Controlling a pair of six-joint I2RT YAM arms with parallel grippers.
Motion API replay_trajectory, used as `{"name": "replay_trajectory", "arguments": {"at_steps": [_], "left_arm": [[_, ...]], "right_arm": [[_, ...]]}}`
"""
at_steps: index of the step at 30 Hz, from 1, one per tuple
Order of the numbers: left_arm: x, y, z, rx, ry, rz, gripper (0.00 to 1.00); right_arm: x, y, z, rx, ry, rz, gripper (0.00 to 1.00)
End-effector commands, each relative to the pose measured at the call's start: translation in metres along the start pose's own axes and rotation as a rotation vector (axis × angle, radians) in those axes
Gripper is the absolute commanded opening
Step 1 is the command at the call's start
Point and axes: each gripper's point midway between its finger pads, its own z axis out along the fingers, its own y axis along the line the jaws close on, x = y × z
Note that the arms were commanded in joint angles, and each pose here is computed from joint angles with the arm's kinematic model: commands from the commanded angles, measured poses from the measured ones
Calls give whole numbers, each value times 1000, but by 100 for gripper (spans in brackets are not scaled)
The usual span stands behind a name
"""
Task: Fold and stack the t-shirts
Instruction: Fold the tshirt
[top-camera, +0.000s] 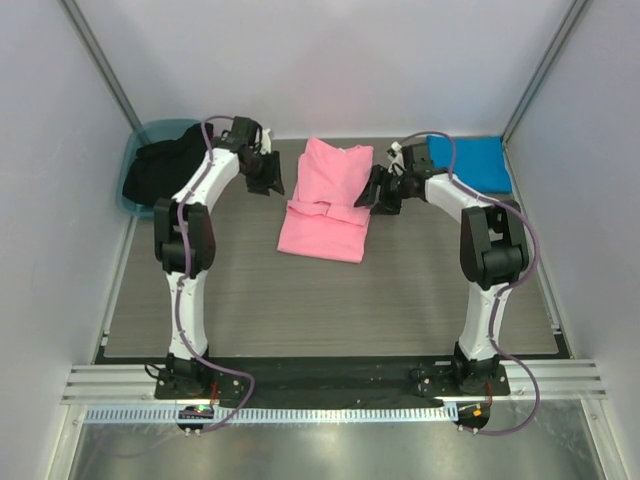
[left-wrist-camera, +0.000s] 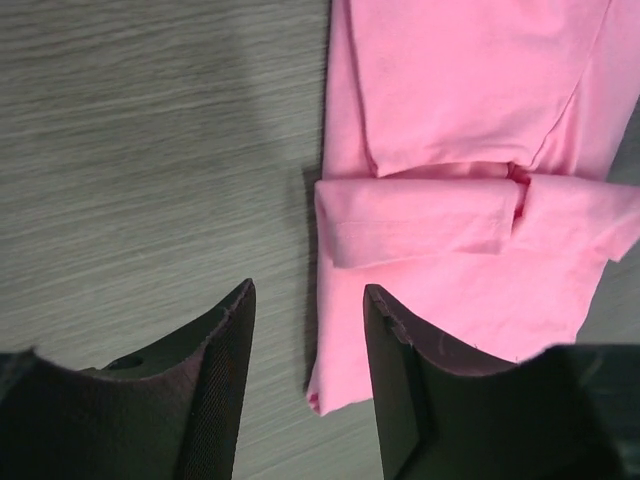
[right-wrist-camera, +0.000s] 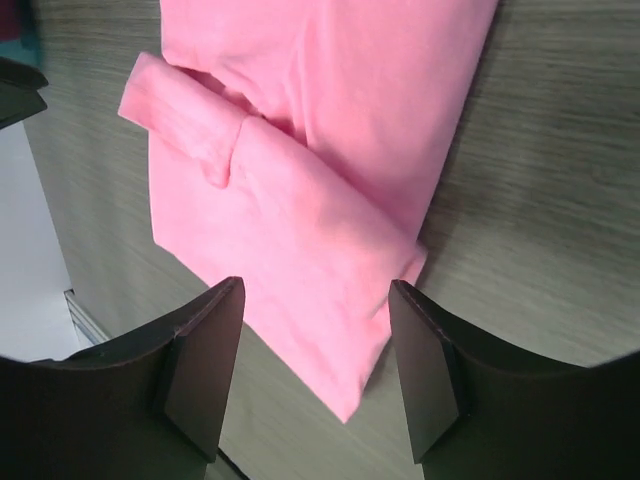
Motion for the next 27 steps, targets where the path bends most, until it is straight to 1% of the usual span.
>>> {"name": "replay_trajectory", "arguments": {"at_steps": [1, 4, 5, 6, 8, 10, 13, 17, 27], "left_arm": [[-5, 2, -46, -37, -43, 21, 49], [33, 1, -52, 21, 73, -29, 52], [42, 3, -52, 38, 103, -49, 53], [60, -2, -52, 85, 157, -77, 54], [76, -6, -51, 124, 204, -117, 57], [100, -12, -46, 176, 272, -178, 58], [123, -12, -38, 199, 333, -235, 61], [133, -12, -28, 211, 366, -269, 61], [152, -10, -10, 205, 432, -287, 55]], "right_arm": [[-7, 18, -43, -7, -40, 9, 66], [28, 14, -53, -11, 18, 92, 66], [49, 8, -53, -10, 58, 134, 66], [59, 8, -53, -14, 77, 153, 65], [85, -2, -50, 1, 129, 207, 64], [94, -4, -48, 0, 145, 235, 64], [103, -4, -43, -11, 166, 270, 63], [107, 0, -34, -35, 184, 293, 61], [135, 1, -14, -42, 291, 328, 57]]}}
